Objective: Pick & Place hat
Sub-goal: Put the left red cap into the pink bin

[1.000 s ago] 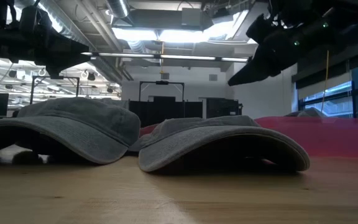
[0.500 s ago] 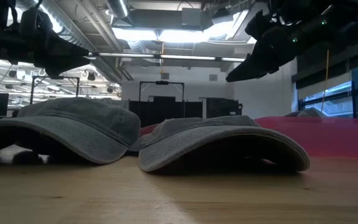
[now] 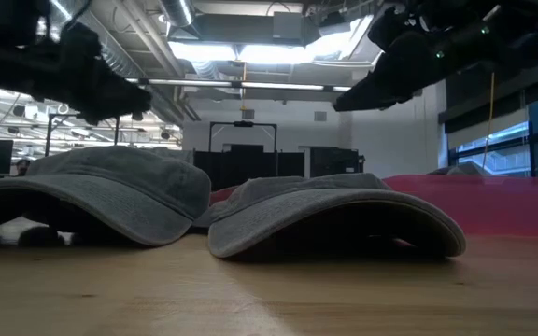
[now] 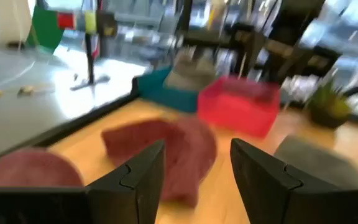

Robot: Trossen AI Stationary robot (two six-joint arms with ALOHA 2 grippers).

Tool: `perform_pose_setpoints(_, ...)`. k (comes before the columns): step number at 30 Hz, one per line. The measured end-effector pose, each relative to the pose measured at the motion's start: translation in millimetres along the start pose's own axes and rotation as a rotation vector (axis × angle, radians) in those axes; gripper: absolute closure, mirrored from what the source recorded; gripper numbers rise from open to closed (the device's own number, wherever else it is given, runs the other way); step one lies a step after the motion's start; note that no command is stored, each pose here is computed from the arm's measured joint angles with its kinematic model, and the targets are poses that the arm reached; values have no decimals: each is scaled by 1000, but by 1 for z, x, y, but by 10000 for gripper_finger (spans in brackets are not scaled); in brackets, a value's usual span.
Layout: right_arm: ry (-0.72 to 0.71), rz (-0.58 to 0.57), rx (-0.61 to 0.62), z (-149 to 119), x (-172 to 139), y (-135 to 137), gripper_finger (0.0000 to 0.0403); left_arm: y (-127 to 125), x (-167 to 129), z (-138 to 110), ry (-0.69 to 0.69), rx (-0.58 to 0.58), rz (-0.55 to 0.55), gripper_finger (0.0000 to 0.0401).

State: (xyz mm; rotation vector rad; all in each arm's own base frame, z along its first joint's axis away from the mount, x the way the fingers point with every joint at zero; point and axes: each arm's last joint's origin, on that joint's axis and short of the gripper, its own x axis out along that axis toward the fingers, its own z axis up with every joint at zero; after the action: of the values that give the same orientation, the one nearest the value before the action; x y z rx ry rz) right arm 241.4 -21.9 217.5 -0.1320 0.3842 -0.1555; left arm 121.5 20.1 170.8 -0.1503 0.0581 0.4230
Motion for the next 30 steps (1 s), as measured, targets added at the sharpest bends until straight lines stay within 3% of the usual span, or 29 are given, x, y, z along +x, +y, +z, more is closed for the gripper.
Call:
perform_pose_setpoints(5,-14,-6,-8,1,0,-1,189,-11,28,21,105,48,92,223)
perform_pose_setpoints(11,-10,-14,-7,1,0,-2,189,-30,76,35,232,148,106,223)
perform_pose_setpoints(17,15,-11,-10,-1,0,-1,189,-41,111,23,360,248,82,223)
perform_pose_setpoints(23,61,-4,-10,-6,0,-1,189,-40,123,13,504,304,104,223)
perform_pose_setpoints(25,64,-4,-8,-6,0,-1,189,-34,122,12,573,330,161,223)
perform_pose_setpoints(30,64,-4,-9,-6,0,-1,189,-13,118,15,677,327,430,223)
